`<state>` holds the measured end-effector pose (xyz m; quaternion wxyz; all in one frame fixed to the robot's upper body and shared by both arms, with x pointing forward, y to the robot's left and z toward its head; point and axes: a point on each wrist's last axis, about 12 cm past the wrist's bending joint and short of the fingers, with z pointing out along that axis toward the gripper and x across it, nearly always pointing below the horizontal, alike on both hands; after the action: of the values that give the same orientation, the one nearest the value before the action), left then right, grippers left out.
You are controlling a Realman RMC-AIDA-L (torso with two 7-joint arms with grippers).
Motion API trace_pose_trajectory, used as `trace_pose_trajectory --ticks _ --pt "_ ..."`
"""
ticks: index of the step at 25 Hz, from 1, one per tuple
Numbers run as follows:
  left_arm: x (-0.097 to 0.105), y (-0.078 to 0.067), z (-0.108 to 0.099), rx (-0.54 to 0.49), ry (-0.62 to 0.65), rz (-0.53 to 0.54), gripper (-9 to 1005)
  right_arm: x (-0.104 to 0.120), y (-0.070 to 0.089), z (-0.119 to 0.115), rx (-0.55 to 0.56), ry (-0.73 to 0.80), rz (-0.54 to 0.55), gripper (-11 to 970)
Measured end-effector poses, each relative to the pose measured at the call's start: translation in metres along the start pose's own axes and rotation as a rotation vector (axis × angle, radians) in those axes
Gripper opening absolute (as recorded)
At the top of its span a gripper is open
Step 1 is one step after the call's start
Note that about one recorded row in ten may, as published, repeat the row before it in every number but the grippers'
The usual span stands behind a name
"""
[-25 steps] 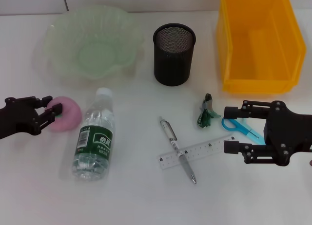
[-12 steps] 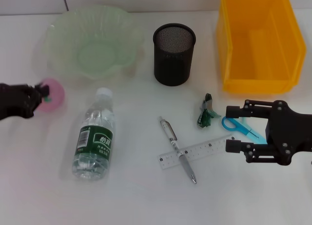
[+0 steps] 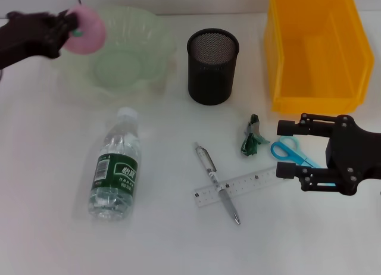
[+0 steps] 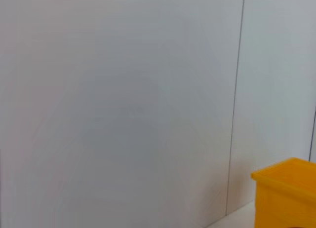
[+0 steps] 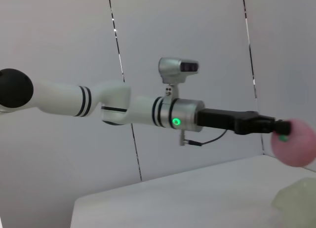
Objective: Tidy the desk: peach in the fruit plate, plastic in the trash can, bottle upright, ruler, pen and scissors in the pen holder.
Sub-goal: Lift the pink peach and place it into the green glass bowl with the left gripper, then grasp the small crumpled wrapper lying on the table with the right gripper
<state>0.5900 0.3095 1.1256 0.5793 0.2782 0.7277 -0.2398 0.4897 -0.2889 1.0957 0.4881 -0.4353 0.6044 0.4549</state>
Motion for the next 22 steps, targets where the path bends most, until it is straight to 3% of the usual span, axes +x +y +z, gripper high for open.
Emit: trace_pose_trajectory --ticks 1,3,4,5,10,16,22 --pt "0.0 0.0 0.0 0.0 0.0 0.0 43 0.0 0.0 0.0 0.0 0.0 0.0 722" --pt "-0.006 -0.001 0.03 -0.004 0.017 0.022 43 0.0 0.0 0.0 0.003 -0.002 0.002 722" --pt "-0.006 -0.001 0.03 -0.004 0.017 0.022 43 0.0 0.0 0.0 0.003 -0.002 0.002 722" --pt "-0.006 -0.003 0.045 -0.011 0.033 0.044 43 0.001 0.0 0.0 0.005 -0.002 0.004 722" --pt "-0.002 -0.006 0.065 -0.053 0.069 0.062 43 0.003 0.002 -0.002 0.01 -0.002 0.011 722" --pt "-0.001 -0.008 0.07 -0.076 0.066 0.058 215 0.004 0.003 -0.002 0.014 -0.008 0.018 721" --pt "0.0 -0.006 0.061 -0.079 0.05 0.059 444 0.003 0.002 -0.003 0.029 -0.036 0.061 721"
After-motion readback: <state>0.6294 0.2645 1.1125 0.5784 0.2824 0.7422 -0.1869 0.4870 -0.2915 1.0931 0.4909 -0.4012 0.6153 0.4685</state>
